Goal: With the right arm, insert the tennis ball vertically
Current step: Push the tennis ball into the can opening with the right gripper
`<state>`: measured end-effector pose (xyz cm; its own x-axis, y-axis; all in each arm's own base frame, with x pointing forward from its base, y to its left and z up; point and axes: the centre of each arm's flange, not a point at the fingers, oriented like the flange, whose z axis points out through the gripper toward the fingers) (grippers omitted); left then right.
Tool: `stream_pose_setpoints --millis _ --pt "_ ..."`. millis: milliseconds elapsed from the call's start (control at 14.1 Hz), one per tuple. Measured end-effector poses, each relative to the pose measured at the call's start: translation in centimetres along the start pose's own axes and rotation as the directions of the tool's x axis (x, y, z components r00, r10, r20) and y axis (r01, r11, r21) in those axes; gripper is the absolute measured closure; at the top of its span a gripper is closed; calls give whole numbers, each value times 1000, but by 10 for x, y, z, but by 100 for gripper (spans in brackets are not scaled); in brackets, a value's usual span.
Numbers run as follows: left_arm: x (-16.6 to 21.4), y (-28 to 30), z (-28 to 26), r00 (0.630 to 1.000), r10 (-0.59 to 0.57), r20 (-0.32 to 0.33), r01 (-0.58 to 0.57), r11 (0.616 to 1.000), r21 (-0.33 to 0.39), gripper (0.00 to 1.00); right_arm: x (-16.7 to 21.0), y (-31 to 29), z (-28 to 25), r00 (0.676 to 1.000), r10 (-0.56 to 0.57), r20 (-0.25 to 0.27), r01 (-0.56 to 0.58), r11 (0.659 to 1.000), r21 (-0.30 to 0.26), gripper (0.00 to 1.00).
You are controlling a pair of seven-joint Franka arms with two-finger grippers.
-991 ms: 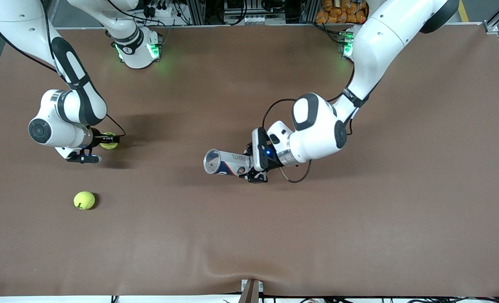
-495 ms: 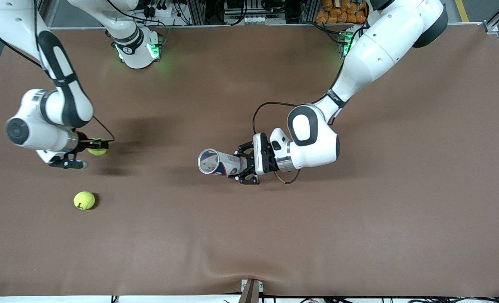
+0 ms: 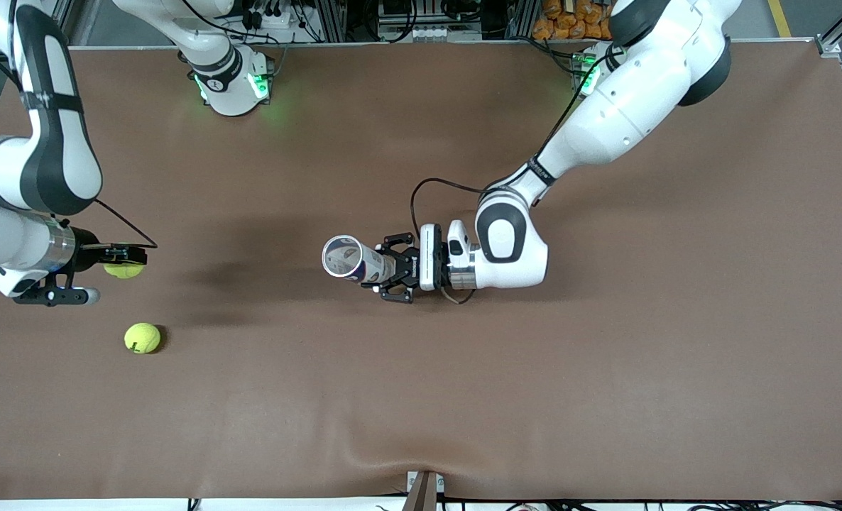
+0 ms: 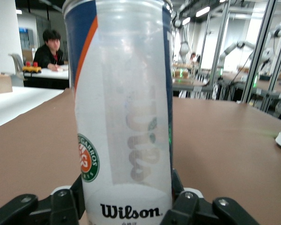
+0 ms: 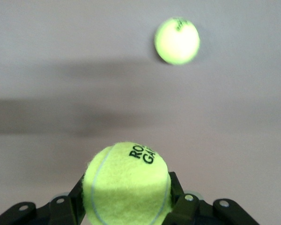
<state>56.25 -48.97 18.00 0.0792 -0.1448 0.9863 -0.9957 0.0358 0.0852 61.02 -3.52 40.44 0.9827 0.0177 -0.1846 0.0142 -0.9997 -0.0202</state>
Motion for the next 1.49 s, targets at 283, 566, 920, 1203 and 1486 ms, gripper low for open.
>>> stream_pose_setpoints --millis 283,566,920,1203,1486 --pt "-30 34 52 997 8 -79 -7 1000 16 31 7 -87 -37 998 -25 -56 23 1000 -20 32" --pt "-61 47 68 992 55 -114 -53 998 23 31 -3 -177 -47 997 18 -79 -20 999 -26 32" --pt "-86 35 53 985 59 -161 -57 998 16 30 -23 -257 -39 992 115 -59 -113 993 38 32" --pt "-98 34 50 988 63 -143 -60 998 22 30 -38 -305 -32 979 196 -50 -193 979 57 32" --pt "-99 34 49 988 63 -144 -61 998 21 27 -51 -363 -14 956 287 -70 -281 956 81 32"
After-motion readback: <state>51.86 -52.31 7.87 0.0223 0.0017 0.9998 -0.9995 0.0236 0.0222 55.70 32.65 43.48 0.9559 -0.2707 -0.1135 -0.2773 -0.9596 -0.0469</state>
